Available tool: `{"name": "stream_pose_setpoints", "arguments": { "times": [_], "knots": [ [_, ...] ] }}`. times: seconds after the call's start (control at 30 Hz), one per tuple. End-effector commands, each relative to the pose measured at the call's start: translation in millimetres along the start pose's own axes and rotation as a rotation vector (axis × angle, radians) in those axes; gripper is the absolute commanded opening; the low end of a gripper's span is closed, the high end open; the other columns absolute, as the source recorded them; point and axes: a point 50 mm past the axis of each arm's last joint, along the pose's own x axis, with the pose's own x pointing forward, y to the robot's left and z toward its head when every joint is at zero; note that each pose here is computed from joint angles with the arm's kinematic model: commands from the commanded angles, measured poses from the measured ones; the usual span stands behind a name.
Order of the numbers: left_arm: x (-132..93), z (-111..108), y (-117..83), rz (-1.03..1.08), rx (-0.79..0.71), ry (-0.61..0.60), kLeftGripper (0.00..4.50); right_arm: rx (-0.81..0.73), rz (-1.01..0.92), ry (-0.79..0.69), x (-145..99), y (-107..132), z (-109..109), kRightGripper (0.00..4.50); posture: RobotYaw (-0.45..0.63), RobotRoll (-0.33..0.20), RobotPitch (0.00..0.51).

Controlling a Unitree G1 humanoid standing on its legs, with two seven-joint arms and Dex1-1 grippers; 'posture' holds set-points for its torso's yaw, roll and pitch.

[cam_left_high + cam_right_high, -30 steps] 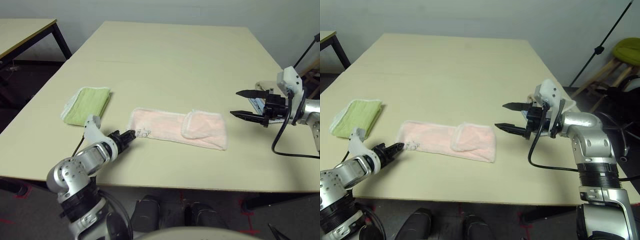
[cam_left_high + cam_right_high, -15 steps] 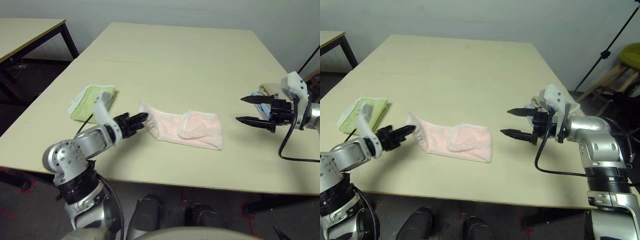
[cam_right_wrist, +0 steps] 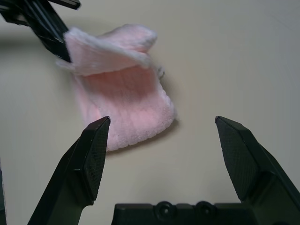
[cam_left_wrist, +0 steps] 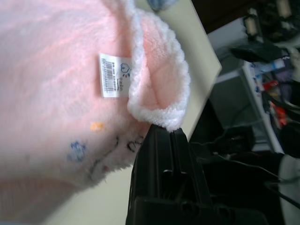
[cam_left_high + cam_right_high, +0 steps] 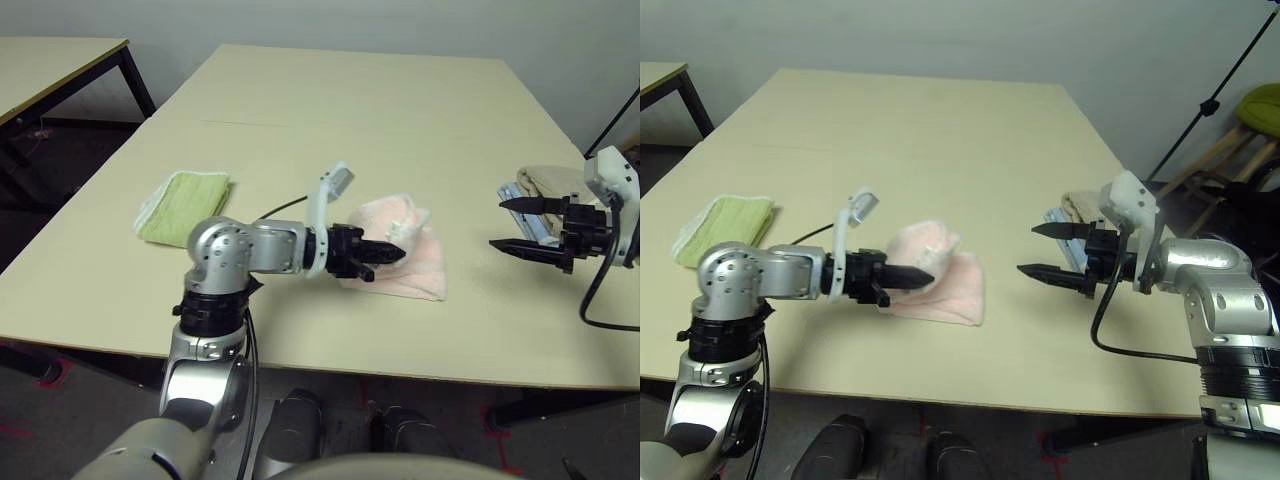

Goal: Fold the towel and set it aside.

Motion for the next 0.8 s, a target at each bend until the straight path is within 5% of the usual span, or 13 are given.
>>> {"name": "stream_pose_setpoints", "arguments": {
  "times": [0.03,0.63,0.8],
  "knots": [
    [19.2,2.1,5.8,-0.008,0.037,0.020,0.02,-0.006,-0.006,-0.010,-2.6,2.2,4.0,4.50,0.09,0.000,0.070],
    [44.2,-11.5,-6.0,-0.120,0.185,0.172,0.02,0.001,0.003,-0.033,8.9,3.7,5.4,4.50,0.08,0.000,0.078],
    [44.8,-7.6,-10.1,-0.139,0.211,0.153,1.35,0.004,0.013,-0.030,11.7,3.9,4.1,4.50,0.08,0.000,0.078]
  ]
}}
